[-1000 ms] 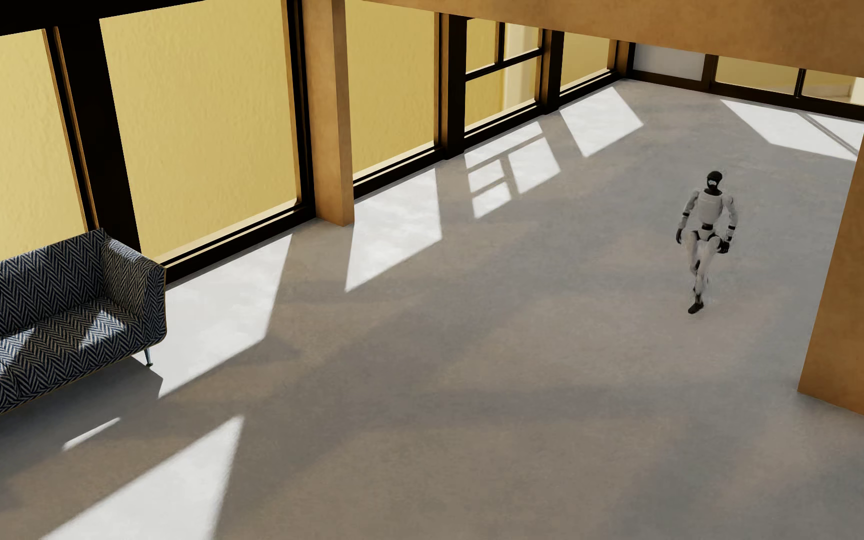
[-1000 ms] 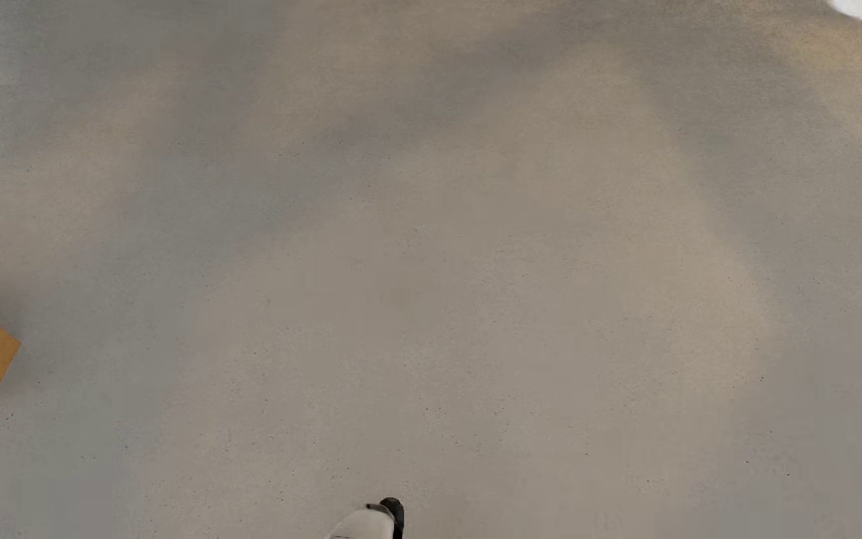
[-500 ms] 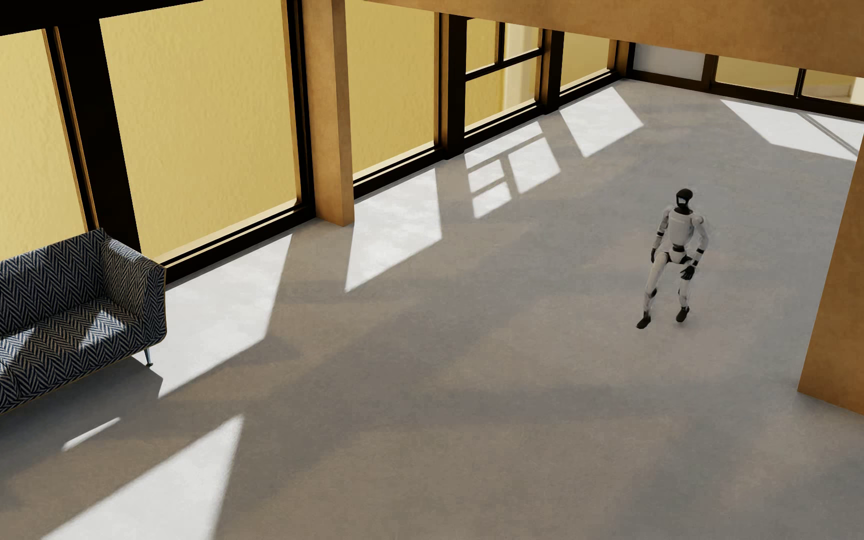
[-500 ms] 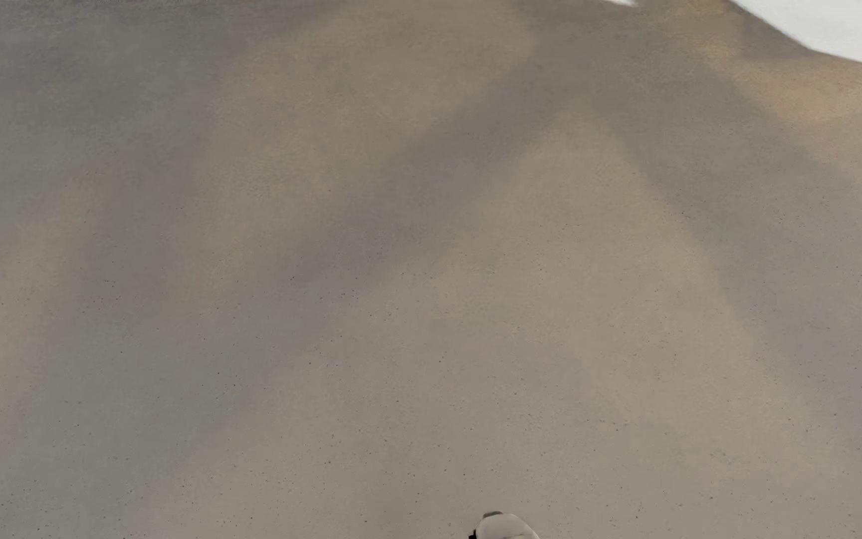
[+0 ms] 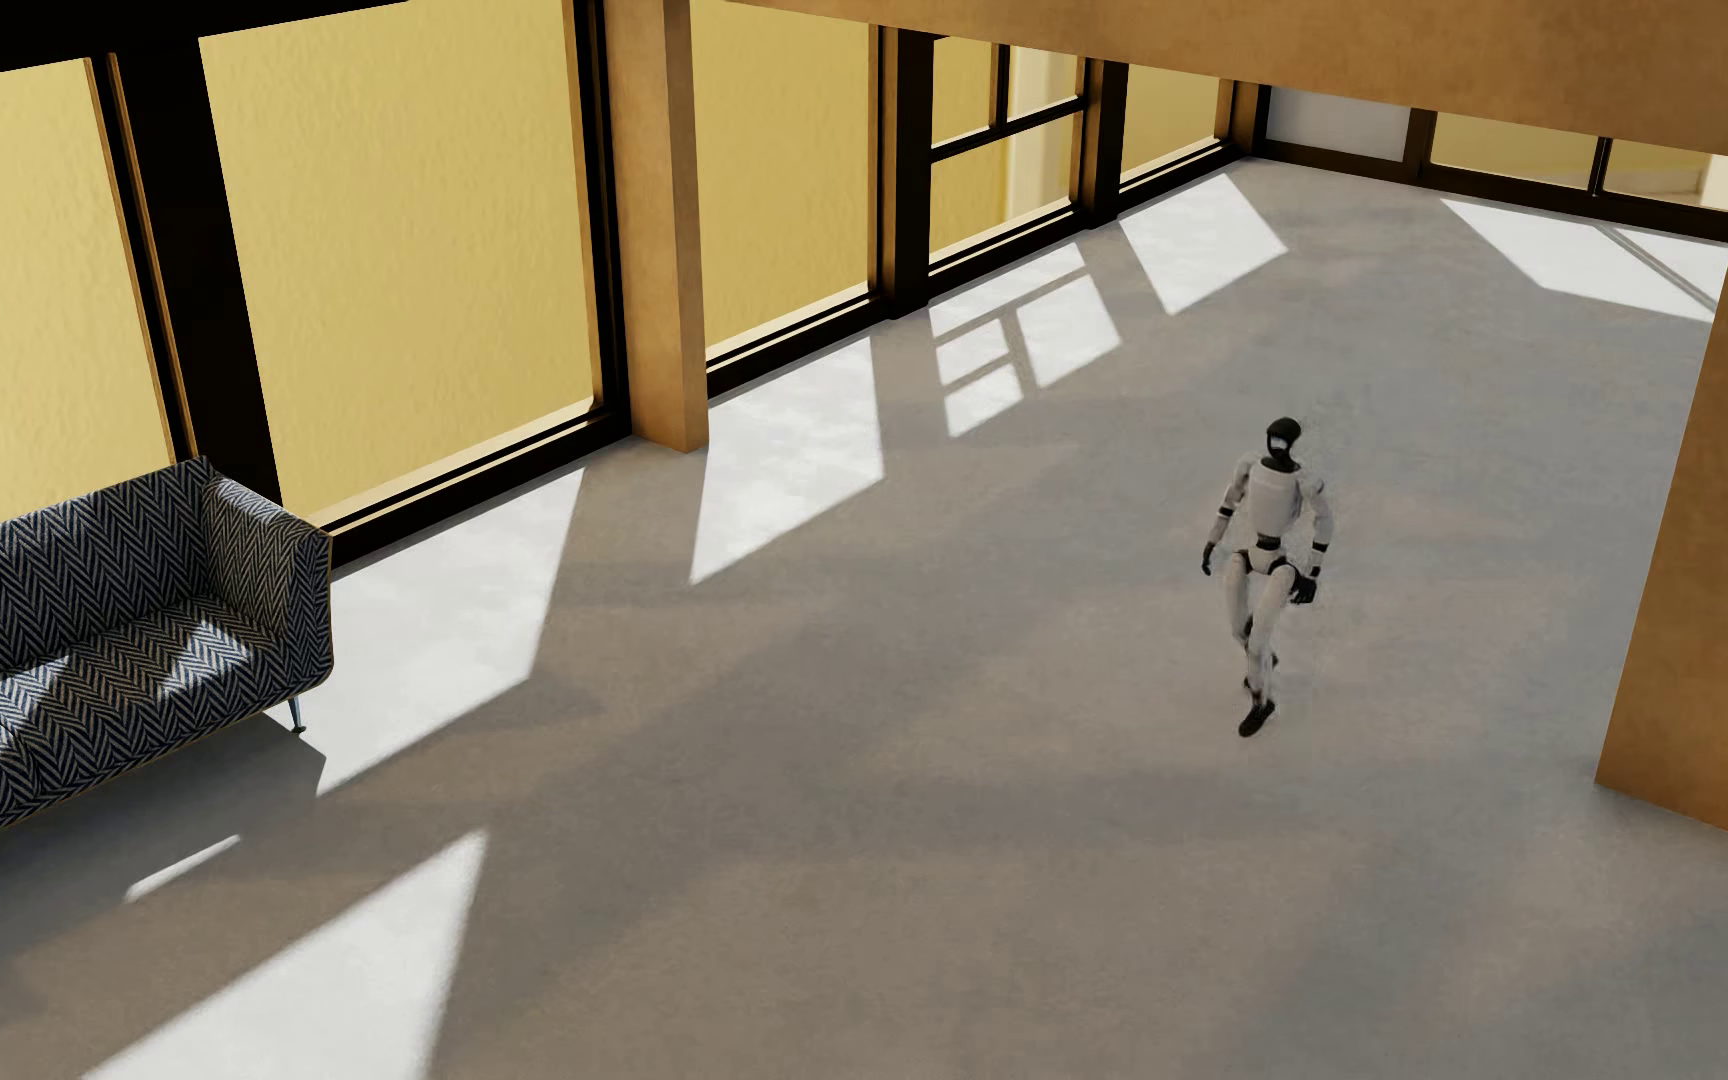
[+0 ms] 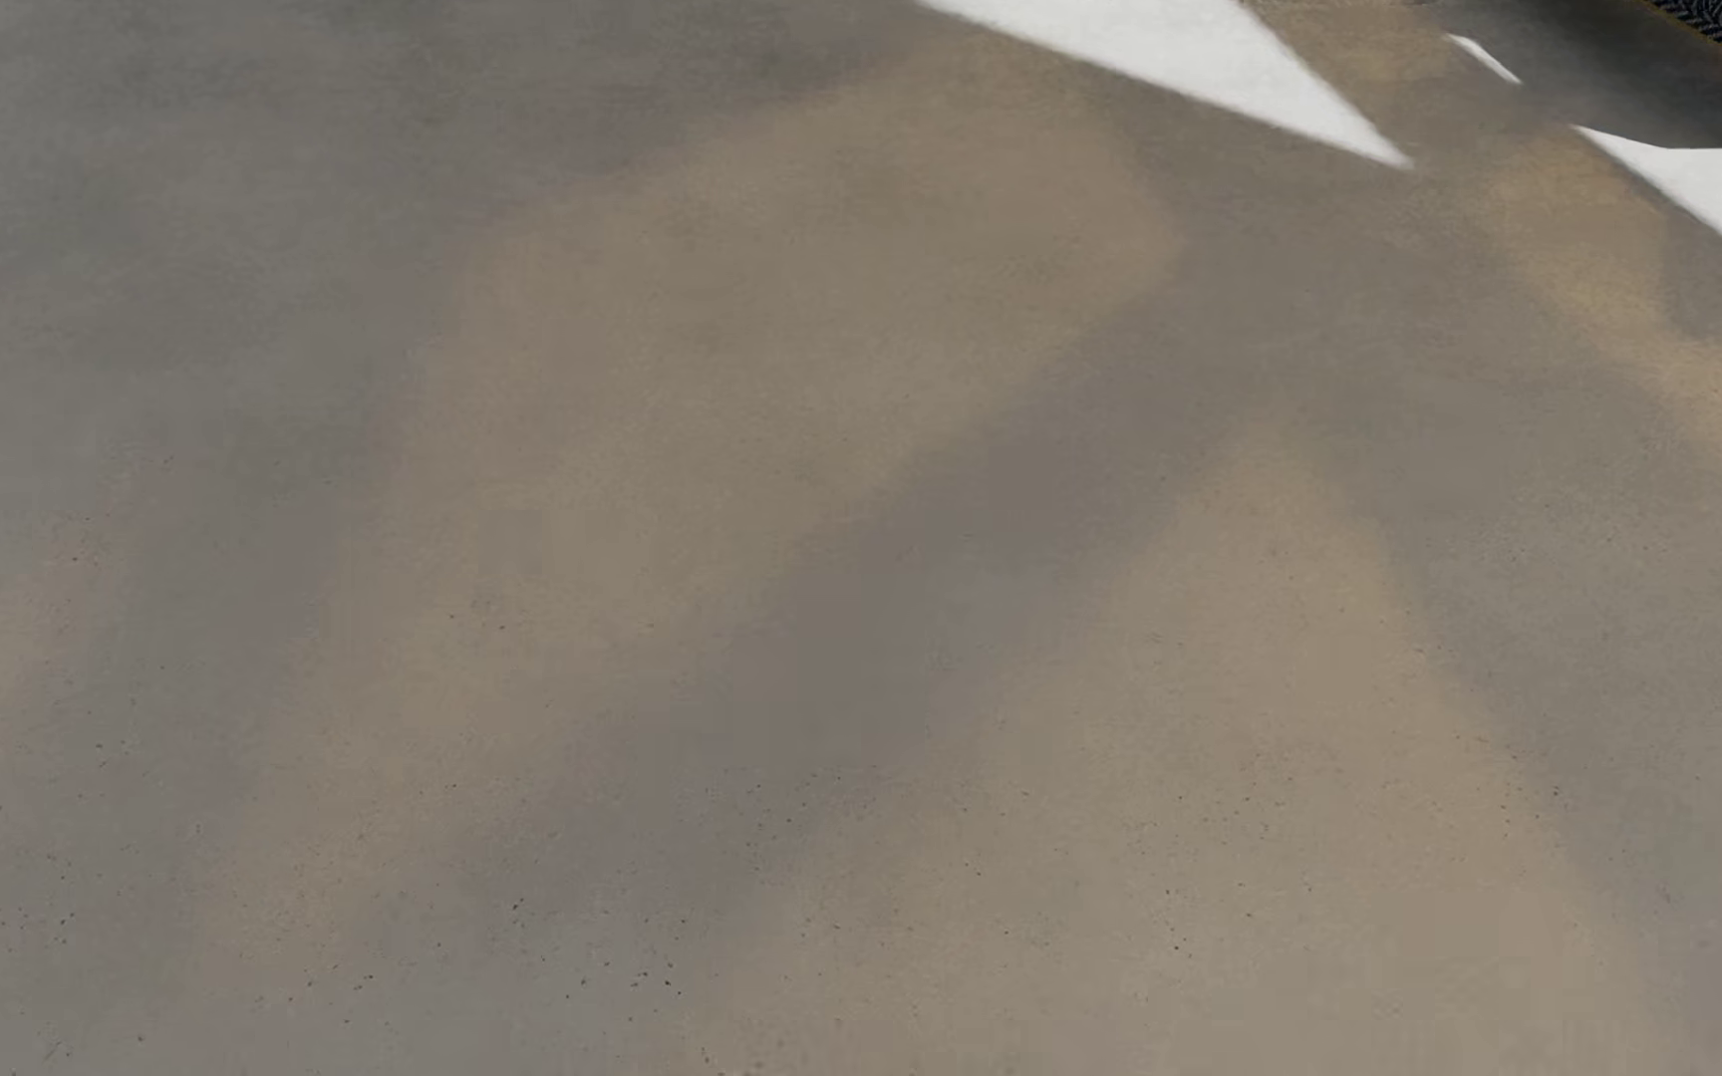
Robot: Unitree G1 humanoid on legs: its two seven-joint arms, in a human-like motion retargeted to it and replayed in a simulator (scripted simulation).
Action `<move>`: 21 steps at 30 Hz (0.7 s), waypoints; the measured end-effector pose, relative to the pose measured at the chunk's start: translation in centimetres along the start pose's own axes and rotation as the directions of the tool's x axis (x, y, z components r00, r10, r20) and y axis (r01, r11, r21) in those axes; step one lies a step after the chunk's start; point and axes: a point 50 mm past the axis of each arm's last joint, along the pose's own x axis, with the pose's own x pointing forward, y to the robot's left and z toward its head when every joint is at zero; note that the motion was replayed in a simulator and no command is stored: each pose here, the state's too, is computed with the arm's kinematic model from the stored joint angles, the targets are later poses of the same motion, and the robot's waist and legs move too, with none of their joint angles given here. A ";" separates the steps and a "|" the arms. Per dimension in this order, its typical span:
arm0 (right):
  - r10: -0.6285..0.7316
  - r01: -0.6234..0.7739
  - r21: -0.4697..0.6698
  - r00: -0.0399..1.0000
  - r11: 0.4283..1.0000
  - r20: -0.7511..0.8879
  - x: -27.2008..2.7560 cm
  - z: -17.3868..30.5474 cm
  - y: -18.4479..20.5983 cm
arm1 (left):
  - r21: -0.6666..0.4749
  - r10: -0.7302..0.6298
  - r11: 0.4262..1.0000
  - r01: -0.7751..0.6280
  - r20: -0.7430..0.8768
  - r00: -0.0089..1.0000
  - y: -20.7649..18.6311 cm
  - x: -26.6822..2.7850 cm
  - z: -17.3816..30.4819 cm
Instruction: Walk to the sofa
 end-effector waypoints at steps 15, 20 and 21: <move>0.060 -0.071 -0.018 0.932 0.997 -0.357 -4.2 -10.3 2.0 | -0.044 0.201 0.979 -0.197 0.264 0.943 7.6 -0.8 7.2; 0.077 -0.105 -0.025 0.851 0.994 -0.519 -6.9 -14.5 2.6 | -0.131 0.303 0.953 -0.273 0.381 0.874 10.7 -1.9 10.9; 0.071 -0.088 -0.007 0.847 0.996 -0.527 -7.1 -14.7 2.5 | -0.149 0.289 0.956 -0.252 0.328 0.899 9.8 -1.3 9.6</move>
